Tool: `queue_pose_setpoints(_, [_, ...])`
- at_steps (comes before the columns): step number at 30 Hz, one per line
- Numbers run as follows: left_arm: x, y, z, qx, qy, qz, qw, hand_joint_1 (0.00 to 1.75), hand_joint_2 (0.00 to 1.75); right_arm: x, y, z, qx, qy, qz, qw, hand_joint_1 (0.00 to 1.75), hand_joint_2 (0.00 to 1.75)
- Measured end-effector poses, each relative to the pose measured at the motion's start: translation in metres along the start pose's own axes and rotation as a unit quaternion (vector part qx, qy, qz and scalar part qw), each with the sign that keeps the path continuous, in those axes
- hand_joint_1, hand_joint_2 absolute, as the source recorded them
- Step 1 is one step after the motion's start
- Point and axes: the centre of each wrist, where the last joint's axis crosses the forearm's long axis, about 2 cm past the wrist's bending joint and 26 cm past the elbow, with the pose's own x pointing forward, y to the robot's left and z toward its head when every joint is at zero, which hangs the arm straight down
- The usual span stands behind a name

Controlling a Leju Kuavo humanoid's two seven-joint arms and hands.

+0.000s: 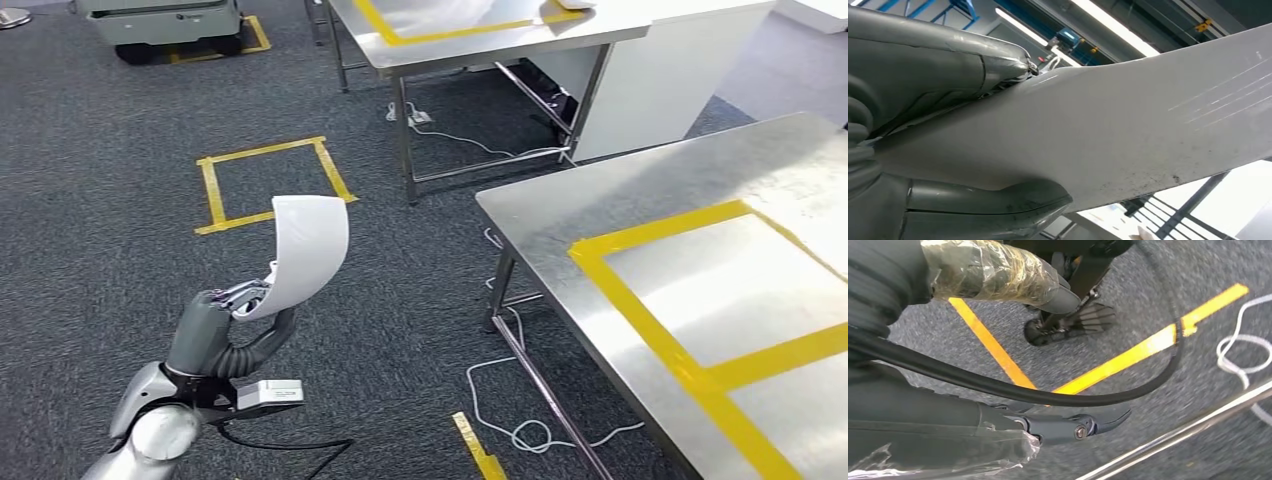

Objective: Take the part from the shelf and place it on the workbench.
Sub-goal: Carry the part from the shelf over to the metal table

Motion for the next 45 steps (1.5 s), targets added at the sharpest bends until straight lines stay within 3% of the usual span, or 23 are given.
queue_pose_setpoints(22, [-0.007,0.0,-0.002,-0.017,0.013,-0.018,1.0,1.75,1.75,-0.004,0.005,0.003,0.004,0.019,-0.003,1.0,0.0,1.75])
queue_pose_setpoints(30, [-0.01,-0.006,0.012,-0.017,0.032,-0.013,0.999,1.75,1.75,-0.01,0.003,0.006,0.003,0.033,0.013,0.999,0.0,1.75])
queue_pose_setpoints(45, [-0.017,-0.005,0.01,-0.017,0.043,-0.025,0.999,1.75,1.75,-0.007,0.002,0.004,0.01,0.026,0.025,0.999,0.0,1.75])
